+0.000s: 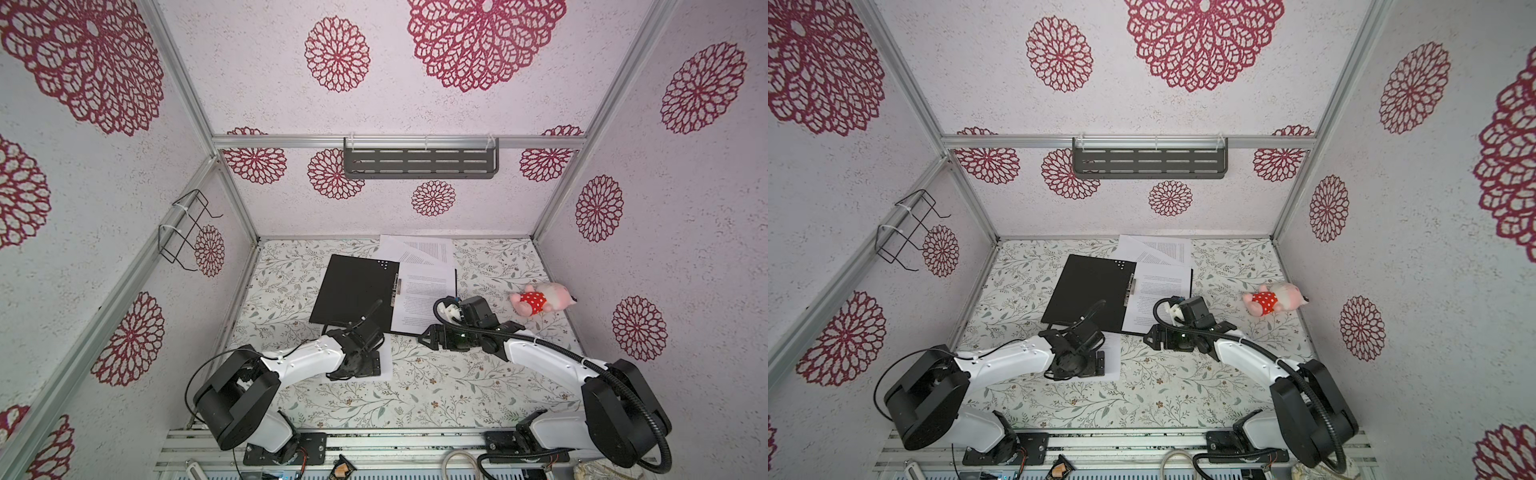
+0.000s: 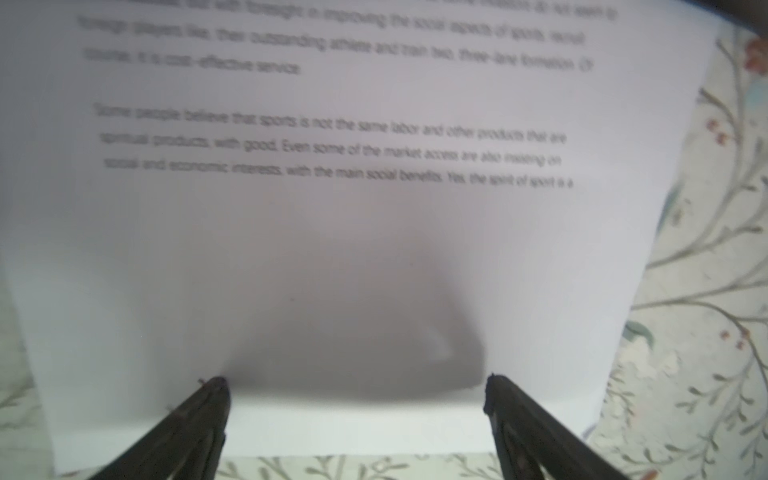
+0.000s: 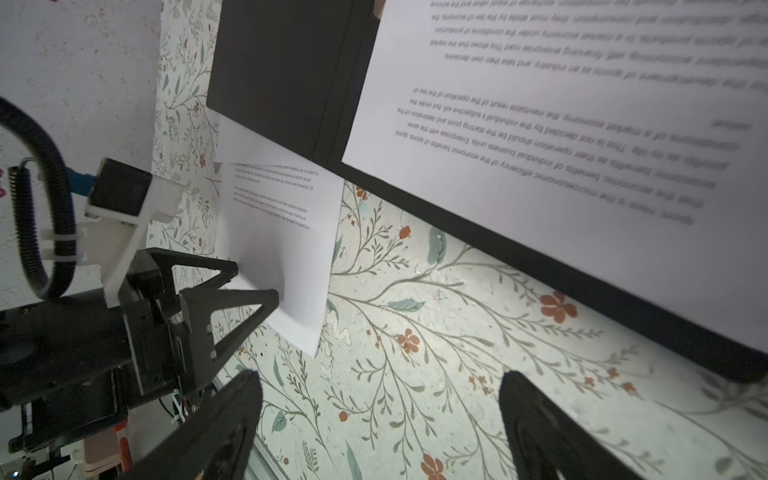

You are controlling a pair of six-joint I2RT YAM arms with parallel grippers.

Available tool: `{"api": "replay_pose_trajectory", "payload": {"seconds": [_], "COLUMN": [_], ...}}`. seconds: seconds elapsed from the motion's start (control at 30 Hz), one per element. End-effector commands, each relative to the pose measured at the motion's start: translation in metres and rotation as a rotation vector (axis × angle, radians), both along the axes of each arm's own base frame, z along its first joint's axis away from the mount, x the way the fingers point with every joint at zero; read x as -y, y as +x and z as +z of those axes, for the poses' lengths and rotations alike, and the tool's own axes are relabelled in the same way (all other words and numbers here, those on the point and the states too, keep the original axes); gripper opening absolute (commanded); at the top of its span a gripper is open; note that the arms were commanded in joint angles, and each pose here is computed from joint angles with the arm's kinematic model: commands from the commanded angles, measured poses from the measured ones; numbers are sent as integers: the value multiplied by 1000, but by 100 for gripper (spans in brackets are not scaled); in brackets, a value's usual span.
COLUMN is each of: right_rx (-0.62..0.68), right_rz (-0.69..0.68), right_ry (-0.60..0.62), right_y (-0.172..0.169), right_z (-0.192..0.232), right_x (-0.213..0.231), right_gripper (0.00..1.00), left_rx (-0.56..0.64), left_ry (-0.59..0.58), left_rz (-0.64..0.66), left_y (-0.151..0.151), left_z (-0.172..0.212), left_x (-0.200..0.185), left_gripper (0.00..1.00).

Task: Put the files into the folder
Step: 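Lift the sheet with left gripper while right gripper reaches toward it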

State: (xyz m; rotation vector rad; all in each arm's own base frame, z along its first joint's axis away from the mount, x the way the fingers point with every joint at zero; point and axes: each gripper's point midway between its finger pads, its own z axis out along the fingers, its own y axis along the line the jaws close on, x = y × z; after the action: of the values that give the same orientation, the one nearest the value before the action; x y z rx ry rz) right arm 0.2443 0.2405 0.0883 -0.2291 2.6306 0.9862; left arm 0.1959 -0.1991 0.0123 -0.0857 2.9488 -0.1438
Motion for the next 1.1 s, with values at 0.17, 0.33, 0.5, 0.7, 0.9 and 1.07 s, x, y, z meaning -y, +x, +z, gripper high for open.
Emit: {"api": "replay_pose_trajectory", "payload": {"seconds": [0.17, 0.33, 0.5, 0.7, 0.9, 1.07], "right_rx": [-41, -66, -89, -119, -155, -197], "right_rz": [-8, -16, -9, 3, 6, 23], "right_ry": [-12, -27, -41, -55, -60, -97], "right_y": [-11, -15, -18, -19, -23, -29], "right_z": [-14, -25, -36, -46, -54, -64], "right_x": [-13, -15, -21, -32, -39, -44], "right_gripper": [90, 89, 88, 85, 84, 84], "left_rx": [-110, 0, 46, 41, -27, -91], "left_ry": [-165, -318, -372, -355, -329, -282], "left_rz": [-110, -39, 71, 92, 76, 92], "left_y": [-38, -7, 24, 42, 36, 16], "left_z": [2, 43, 45, 33, 7, -16], "left_x": [75, 69, 31, 5, 3, -11], "left_gripper": [99, 99, 99, 99, 98, 99]}}
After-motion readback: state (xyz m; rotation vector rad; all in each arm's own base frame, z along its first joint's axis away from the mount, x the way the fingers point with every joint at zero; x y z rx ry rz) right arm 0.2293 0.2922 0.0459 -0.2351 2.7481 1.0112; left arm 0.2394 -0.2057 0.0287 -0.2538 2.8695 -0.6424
